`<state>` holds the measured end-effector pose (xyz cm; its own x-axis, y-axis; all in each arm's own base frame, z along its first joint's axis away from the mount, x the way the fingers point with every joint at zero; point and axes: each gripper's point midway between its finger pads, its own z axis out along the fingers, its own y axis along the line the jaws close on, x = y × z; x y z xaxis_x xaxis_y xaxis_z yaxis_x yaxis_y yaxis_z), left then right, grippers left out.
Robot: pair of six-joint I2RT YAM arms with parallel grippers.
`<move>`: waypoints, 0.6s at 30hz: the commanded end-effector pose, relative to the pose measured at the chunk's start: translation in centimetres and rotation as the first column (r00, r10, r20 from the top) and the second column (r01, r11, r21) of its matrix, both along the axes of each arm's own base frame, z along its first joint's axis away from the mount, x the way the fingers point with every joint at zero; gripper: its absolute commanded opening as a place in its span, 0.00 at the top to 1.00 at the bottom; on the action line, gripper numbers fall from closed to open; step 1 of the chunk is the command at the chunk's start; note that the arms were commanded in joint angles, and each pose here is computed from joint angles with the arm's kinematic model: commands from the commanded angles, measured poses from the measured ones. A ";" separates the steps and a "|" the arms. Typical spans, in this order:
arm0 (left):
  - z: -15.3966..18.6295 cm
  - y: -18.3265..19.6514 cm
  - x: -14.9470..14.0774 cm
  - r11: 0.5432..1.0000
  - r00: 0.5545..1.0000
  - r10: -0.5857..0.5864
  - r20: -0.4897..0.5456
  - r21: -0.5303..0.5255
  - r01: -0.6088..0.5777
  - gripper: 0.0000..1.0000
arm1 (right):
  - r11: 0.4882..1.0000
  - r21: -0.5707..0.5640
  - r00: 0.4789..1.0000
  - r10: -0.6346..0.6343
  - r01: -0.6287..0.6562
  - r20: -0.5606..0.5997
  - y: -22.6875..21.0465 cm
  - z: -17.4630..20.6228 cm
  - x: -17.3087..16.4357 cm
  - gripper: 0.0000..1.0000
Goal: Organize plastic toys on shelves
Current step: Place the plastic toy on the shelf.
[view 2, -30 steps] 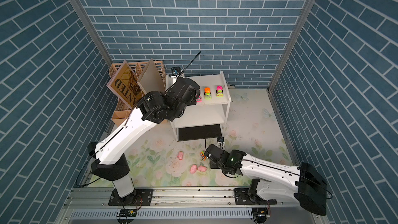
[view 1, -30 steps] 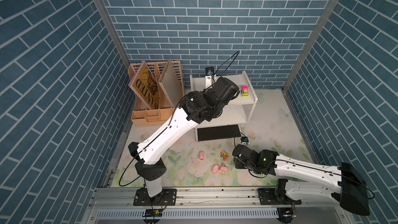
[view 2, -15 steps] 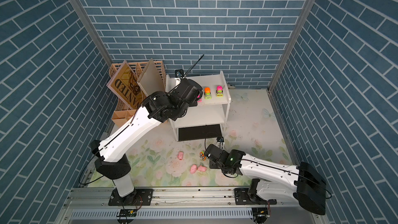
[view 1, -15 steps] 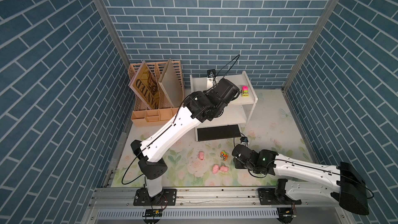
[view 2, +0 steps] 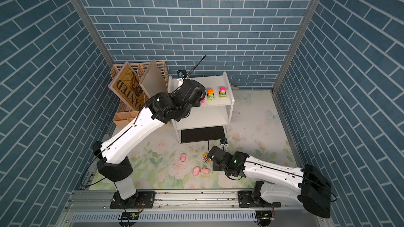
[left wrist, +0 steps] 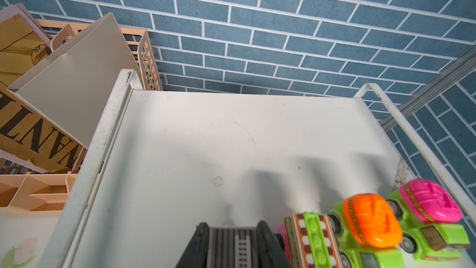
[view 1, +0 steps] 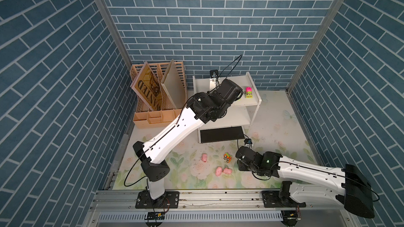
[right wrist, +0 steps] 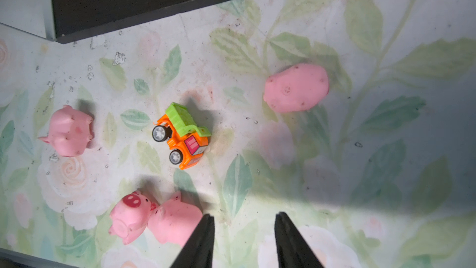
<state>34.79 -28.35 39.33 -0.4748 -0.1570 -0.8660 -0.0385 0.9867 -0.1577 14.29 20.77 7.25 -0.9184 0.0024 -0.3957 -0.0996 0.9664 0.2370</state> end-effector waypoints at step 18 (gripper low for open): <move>0.2 0.1 1.3 1.000 0.999 0.030 0.038 0.004 -0.031 0.64 | 0.999 -0.013 0.999 -0.034 0.034 -0.007 -1.1 -0.3 0.1 0.57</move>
<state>35.43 -28.55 39.64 -0.4515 -0.1790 -0.8741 -0.0433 0.9829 -0.1789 14.55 20.47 7.21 -0.9175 0.0173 -0.3975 -0.0860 0.9668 0.2408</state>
